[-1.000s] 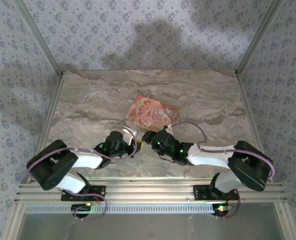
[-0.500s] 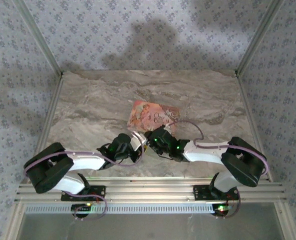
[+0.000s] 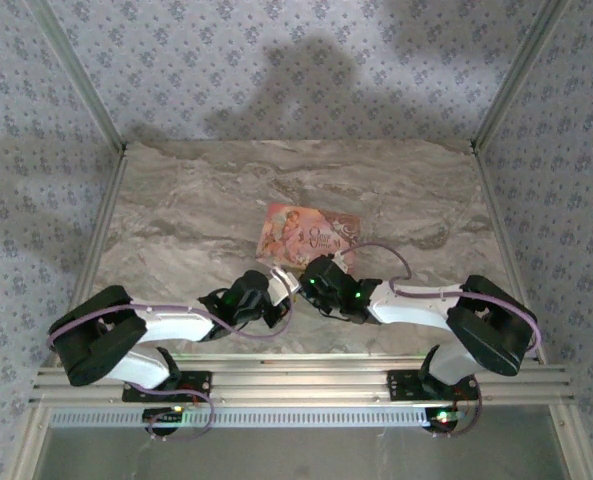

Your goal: Unlock the padlock with the key

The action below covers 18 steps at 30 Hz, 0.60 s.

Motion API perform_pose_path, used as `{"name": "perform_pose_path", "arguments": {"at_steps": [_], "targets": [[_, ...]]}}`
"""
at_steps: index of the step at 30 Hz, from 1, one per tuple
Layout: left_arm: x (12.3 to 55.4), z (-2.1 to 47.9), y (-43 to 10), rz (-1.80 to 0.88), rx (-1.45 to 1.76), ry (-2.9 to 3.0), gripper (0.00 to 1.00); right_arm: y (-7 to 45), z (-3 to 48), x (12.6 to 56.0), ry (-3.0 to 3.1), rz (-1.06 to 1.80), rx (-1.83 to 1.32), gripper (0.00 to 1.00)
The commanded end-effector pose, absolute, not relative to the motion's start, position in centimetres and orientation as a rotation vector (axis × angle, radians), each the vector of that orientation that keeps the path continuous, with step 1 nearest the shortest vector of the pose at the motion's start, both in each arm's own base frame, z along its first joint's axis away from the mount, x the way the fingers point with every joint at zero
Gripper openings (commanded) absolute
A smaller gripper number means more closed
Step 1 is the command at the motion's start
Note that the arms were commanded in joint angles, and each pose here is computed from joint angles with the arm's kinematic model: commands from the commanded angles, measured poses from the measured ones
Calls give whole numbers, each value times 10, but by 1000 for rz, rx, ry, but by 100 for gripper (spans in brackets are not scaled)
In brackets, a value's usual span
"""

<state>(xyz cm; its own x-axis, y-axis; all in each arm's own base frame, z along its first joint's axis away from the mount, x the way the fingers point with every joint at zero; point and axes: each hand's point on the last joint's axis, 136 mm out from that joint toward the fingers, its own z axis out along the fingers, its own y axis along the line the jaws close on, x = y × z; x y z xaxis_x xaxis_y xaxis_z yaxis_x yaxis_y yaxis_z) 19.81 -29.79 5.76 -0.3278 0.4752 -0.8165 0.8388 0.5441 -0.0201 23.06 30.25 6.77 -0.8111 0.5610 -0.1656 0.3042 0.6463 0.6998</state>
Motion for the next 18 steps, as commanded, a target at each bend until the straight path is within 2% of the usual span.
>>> {"name": "perform_pose_path", "arguments": {"at_steps": [1, 4, 9, 12, 16, 18], "targets": [[198, 70, -312, -570, 1110, 1911, 0, 298, 68, 229, 2506, 939, 700, 11], [196, 71, -315, -566, 1123, 1897, 0, 299, 69, 228, 2502, 957, 697, 0], [192, 74, -320, -583, 1143, 1882, 2, 296, 70, 230, 2456, 1012, 712, 0], [187, 77, -323, -616, 1161, 1881, 23, 290, 74, 230, 2418, 1022, 716, 0], [187, 83, -318, -630, 1105, 1887, 41, 269, 81, 231, 2348, 993, 748, 0], [188, 90, -312, -640, 1056, 1894, 46, 254, 86, 231, 2303, 969, 786, 0]]}}
